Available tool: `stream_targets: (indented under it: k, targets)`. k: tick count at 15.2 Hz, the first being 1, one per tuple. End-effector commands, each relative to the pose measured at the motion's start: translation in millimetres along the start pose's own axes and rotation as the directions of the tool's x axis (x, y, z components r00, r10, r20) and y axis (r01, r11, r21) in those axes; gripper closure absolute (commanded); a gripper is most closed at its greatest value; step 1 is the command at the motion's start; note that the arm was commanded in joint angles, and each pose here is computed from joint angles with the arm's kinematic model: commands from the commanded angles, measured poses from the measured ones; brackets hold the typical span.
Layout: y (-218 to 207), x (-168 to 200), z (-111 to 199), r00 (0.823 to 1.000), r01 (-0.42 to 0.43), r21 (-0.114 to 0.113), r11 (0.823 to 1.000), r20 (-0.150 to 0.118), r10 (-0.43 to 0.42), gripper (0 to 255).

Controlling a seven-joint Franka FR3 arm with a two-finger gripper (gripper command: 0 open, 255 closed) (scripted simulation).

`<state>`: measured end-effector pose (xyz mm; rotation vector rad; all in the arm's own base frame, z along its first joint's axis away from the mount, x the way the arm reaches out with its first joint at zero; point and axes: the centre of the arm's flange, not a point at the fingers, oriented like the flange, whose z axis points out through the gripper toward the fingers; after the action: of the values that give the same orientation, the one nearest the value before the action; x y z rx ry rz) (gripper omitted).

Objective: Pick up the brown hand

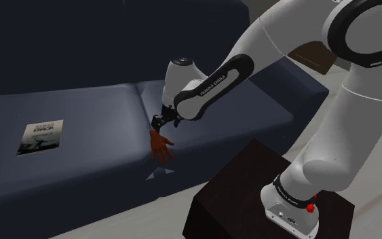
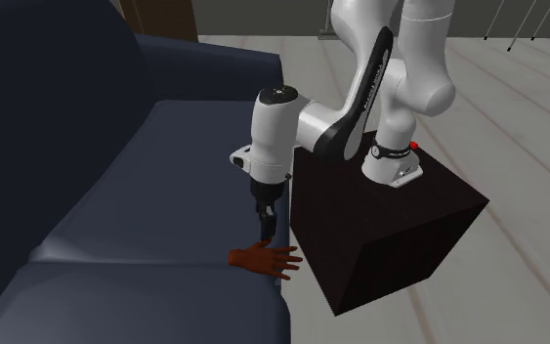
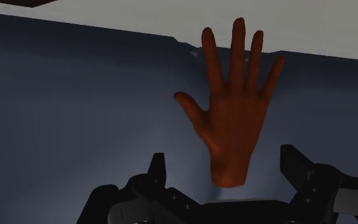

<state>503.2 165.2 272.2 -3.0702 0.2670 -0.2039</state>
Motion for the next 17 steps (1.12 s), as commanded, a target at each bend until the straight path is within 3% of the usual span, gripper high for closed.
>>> stream_targets:
  k: [1,5,15,16,17]
  targets:
    - [-10,10,23,1.0,-0.015,-0.004,1.0,-0.013,0.015,0]
    - [-27,33,66,0.998,-0.045,-0.012,0.999,-0.038,0.044,0]
    - [-26,29,107,0.998,-0.046,-0.013,0.999,-0.039,0.045,0]
    - [-25,29,108,0.998,-0.046,-0.013,0.999,-0.039,0.045,255]
    - [-25,29,108,0.998,-0.046,-0.013,0.999,-0.039,0.045,255]
